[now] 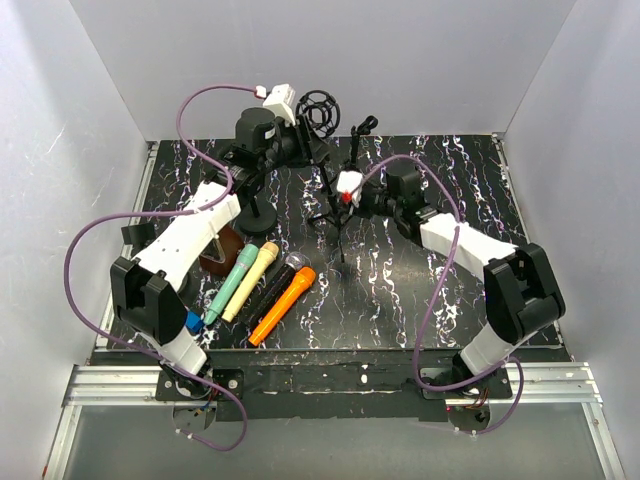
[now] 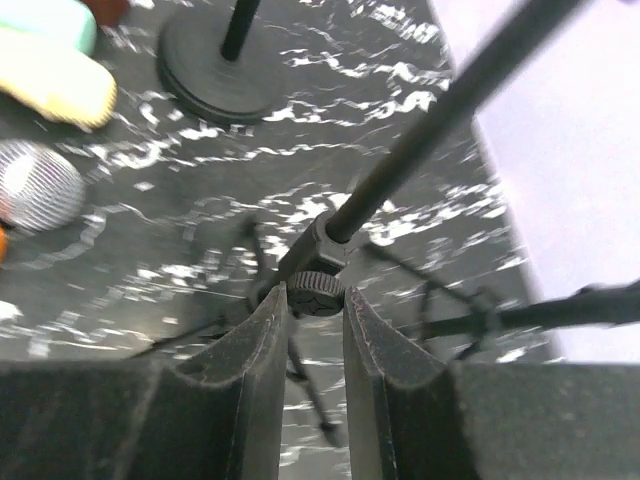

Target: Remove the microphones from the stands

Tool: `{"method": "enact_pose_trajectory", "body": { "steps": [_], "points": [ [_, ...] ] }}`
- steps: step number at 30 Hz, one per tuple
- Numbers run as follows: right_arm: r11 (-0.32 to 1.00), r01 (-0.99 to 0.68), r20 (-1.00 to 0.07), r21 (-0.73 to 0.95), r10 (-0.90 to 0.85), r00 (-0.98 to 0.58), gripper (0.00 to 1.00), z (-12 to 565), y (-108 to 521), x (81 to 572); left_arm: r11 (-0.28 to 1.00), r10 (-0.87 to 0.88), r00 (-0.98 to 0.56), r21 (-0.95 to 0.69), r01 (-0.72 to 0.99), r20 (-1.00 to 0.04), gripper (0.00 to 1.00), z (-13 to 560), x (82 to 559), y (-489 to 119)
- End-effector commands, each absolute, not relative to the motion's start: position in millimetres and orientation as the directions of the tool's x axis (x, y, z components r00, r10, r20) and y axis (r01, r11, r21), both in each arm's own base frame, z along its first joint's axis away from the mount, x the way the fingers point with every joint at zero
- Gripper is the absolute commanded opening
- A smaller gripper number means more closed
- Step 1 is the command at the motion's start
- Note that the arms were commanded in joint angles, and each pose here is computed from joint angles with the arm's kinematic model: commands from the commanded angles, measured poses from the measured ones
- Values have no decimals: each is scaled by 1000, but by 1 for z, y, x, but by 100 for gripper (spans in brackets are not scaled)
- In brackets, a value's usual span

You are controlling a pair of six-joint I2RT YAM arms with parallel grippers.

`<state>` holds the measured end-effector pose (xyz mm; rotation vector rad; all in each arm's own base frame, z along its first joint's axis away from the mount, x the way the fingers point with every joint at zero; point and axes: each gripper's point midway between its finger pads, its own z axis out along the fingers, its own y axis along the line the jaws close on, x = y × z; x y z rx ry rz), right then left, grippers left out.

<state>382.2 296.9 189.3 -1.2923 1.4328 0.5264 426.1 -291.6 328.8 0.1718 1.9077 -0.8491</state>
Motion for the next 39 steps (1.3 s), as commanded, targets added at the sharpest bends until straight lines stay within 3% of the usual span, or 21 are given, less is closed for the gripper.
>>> {"method": "enact_pose_trajectory", "body": {
  "steps": [1, 4, 6, 8, 10, 11, 12, 14, 16, 19, 24, 28, 35, 39],
  "points": [
    [93, -321, -327, -943, -444, 834, 1, 270, 306, 400, 766, -222, -609, -522, 374, -762, 0, 288, 409, -279],
    [43, -38, -52, -998, -400, 915, 1, 270, 316, 379, 761, -225, -612, -529, 376, -758, 0, 287, 407, -276],
    [41, 55, 36, -998, -370, 928, 5, 260, 318, 363, 762, -231, -612, -532, 370, -756, 0, 286, 407, -273],
    [38, 26, 10, -999, -366, 930, 29, 244, 312, 352, 765, -240, -611, -535, 359, -754, 0, 286, 409, -268],
    [4, -97, -90, -995, -401, 912, 38, 228, 300, 345, 765, -246, -608, -537, 356, -755, 0, 288, 411, -264],
    [-3, -227, -204, -974, -425, 882, 41, 217, 292, 342, 762, -247, -606, -538, 361, -756, 0, 290, 411, -263],
    [11, -317, -289, -948, -442, 849, 52, 224, 284, 335, 760, -248, -610, -541, 359, -753, 0, 289, 412, -262],
    [70, -604, -557, -794, -483, 676, 76, 220, 271, 324, 755, -249, -607, -544, 366, -755, 0, 291, 412, -261],
    [227, -814, -784, -535, -492, 379, 82, 223, 263, 314, 756, -255, -612, -549, 357, -749, 0, 290, 411, -260],
    [437, -890, -911, -127, -406, -69, 80, 227, 257, 307, 752, -260, -624, -560, 348, -737, 0, 285, 408, -260],
    [439, -791, -796, 425, -235, -558, 70, 229, 281, 284, 752, -267, -635, -569, 333, -725, 0, 279, 410, -262],
    [439, -724, -749, 532, -155, -644, 67, 228, 295, 293, 749, -267, -637, -572, 335, -723, 0, 278, 415, -264],
    [540, -641, -714, 546, -100, -693, 61, 221, 299, 335, 756, -258, -640, -563, 332, -724, 0, 276, 412, -262],
    [530, -629, -699, 569, -92, -709, 58, 217, 306, 345, 762, -254, -642, -558, 329, -724, 0, 273, 410, -260]
  ]
}}
